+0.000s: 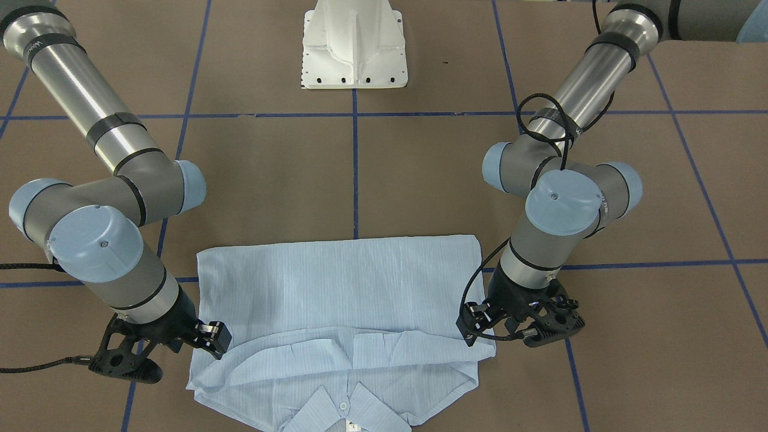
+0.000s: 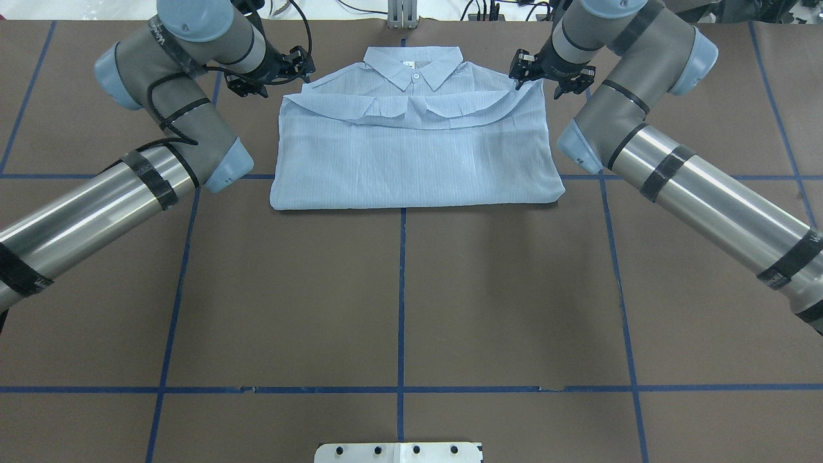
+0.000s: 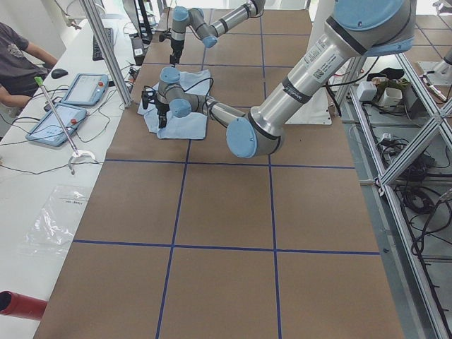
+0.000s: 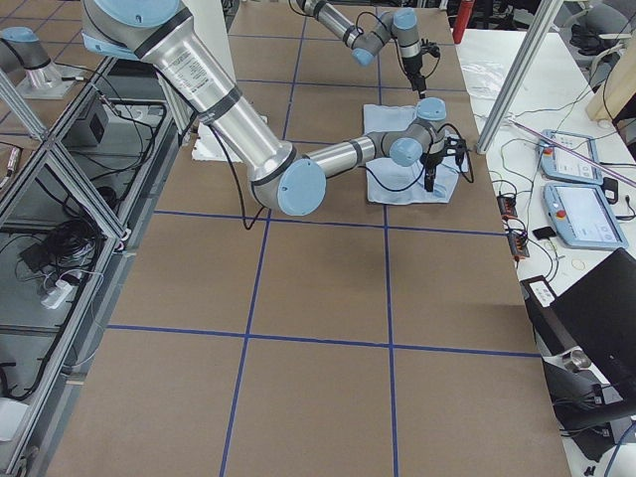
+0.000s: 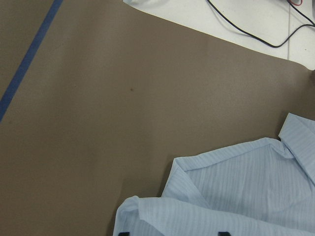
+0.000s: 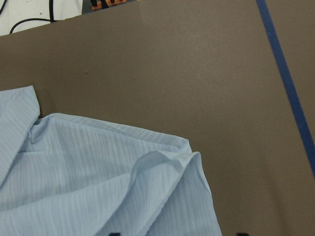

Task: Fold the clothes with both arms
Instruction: 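Lay the hem down near the collar and open both grippers, then lower the right gripper to the folded shirt's side edge and grasp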

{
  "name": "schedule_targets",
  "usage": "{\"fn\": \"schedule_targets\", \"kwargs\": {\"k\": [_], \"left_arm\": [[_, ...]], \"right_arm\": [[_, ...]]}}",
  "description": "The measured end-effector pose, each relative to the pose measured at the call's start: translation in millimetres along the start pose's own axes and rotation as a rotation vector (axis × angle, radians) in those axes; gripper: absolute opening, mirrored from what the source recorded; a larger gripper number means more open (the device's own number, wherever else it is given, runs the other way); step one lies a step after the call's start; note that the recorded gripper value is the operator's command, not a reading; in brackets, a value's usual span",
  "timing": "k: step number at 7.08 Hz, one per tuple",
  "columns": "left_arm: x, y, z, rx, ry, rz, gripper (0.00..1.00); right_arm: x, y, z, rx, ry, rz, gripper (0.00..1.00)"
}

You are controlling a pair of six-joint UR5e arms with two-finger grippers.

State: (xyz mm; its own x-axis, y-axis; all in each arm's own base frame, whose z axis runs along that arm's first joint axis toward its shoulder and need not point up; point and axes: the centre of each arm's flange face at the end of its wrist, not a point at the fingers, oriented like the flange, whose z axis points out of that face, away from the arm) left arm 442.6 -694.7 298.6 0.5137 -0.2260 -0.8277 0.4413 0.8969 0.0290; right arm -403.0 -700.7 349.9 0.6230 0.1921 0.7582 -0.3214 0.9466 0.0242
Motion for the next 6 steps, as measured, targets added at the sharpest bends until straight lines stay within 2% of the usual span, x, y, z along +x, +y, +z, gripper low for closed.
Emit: {"fn": "schedule_targets", "kwargs": {"k": [3,6], "left_arm": [[4.3,2.3,-10.8,0.005,0.015,-0.002,1.0],[0.1,5.4,-16.7,0.009,0.026,0.0,1.0]], "right_arm": [[44.6,65.2,-5.8,-0.075,-0.049,-0.043,1.0],[72.0,118.5,8.9,-0.167,-0.048,-0.068,0.95]]}}
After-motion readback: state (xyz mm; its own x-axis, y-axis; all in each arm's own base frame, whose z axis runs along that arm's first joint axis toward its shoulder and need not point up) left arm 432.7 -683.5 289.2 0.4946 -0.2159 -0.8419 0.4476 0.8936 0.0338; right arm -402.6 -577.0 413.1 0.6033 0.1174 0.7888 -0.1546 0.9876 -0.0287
